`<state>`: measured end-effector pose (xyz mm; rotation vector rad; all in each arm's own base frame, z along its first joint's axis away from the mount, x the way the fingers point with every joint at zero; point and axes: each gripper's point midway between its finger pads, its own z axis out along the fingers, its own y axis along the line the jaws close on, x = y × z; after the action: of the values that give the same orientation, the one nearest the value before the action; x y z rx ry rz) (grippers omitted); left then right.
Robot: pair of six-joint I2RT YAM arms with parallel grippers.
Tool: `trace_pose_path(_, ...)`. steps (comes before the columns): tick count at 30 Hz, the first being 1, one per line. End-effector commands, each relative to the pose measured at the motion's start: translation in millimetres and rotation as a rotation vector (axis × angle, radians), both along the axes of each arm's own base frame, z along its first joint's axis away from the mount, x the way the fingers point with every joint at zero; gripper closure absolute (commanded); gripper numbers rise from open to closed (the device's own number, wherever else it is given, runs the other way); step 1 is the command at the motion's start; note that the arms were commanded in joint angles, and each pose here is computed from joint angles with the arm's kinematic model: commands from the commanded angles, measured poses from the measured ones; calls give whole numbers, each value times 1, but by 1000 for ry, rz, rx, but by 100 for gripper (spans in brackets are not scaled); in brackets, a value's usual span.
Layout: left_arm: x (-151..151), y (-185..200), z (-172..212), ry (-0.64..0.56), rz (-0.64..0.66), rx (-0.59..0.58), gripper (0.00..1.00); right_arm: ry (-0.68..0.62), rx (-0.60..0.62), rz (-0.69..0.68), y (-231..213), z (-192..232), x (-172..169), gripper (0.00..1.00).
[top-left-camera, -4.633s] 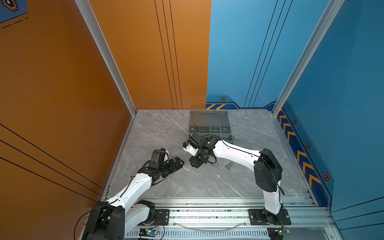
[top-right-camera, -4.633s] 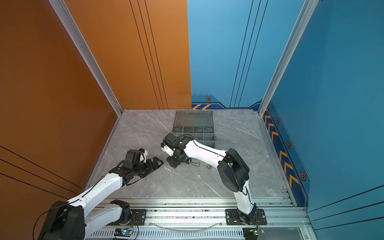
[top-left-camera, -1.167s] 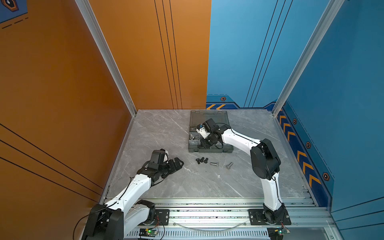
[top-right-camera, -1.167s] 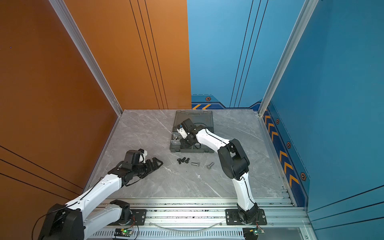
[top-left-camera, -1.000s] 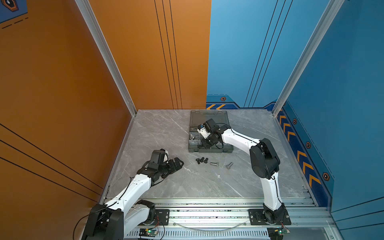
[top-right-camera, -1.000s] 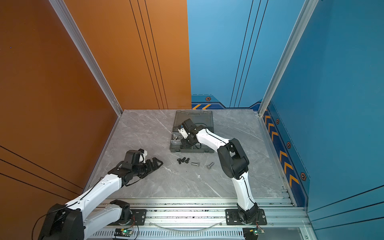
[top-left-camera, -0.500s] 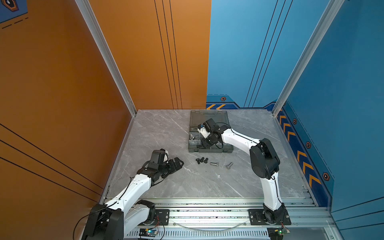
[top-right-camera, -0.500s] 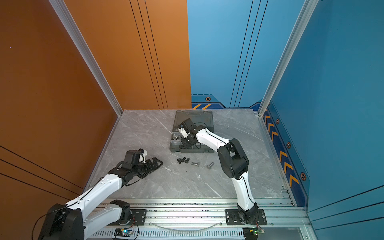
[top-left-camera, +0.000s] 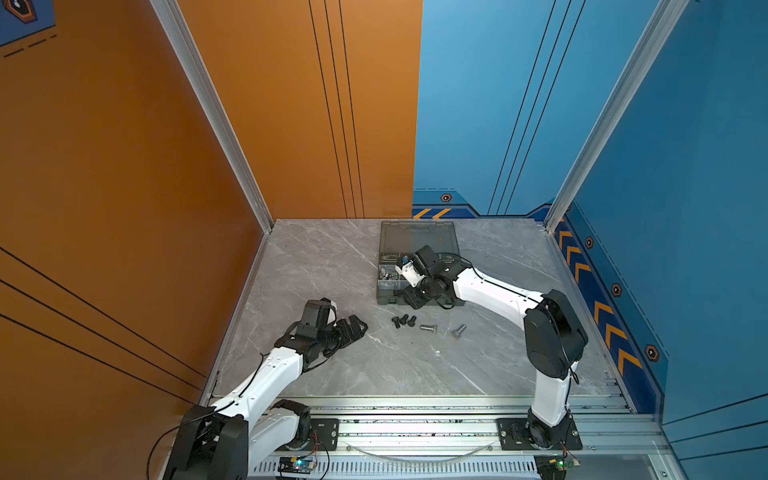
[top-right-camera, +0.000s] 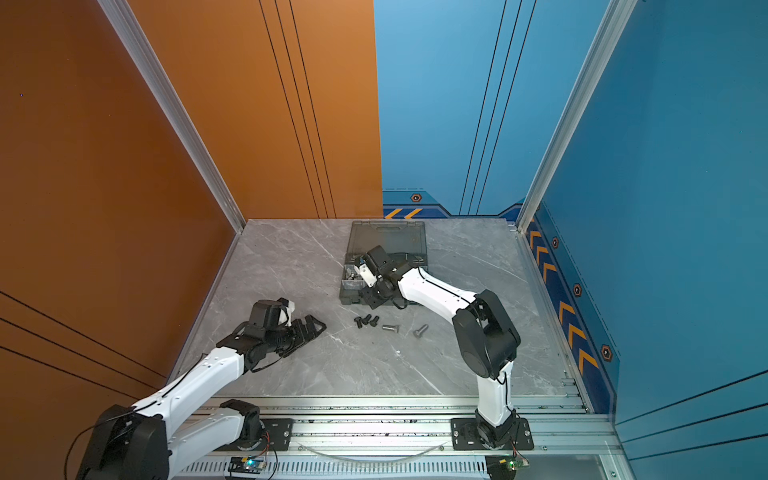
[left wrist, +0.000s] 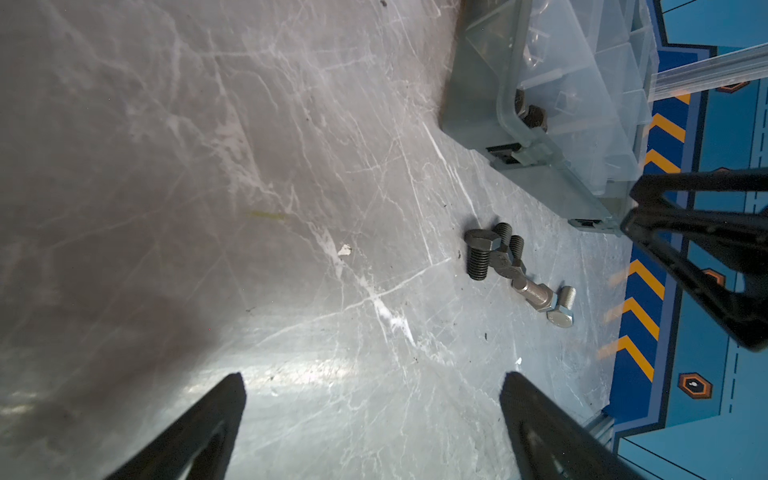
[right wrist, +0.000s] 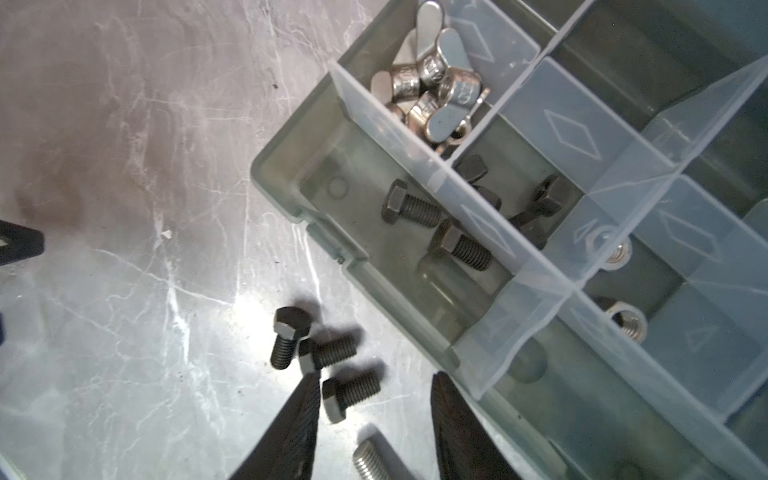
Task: Sort the screws and nuts into containers
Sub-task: 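Move the open right gripper back to the black bolts on the table, then lower the right gripper onto a black hex bolt and close on it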
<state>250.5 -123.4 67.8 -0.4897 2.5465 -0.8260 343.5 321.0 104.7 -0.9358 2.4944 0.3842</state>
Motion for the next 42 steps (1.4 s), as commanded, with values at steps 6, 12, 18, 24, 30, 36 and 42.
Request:
trace_pose_path(6, 2, -4, 2, 5, -9, -2, 2, 67, 26, 41, 27, -18, -47, 52)
trace_pose_path(12, 8, -7, 6, -24, -15, -13, 2, 73, 14, 22, 41, -33, -48, 52)
trace_pose_path(18, 8, -9, 7, -31, -24, -25, 2, 79, -19, -20, 45, -45, -39, 52)
trace_pose_path(24, 9, -15, 11, -50, -40, -64, 2, 77, -27, -34, 49, -51, -35, 52)
trace_pose_path(30, 11, -18, 13, -56, -43, -85, 2, 70, -35, -43, 50, -53, -30, 52)
trace_pose_path(36, 11, -17, 10, -48, -38, -82, 2, 75, -47, -51, 53, -59, -26, 52)
trace_pose_path(42, 12, -17, 11, -50, -38, -83, 2, 90, -88, -60, 51, -73, -24, 52)
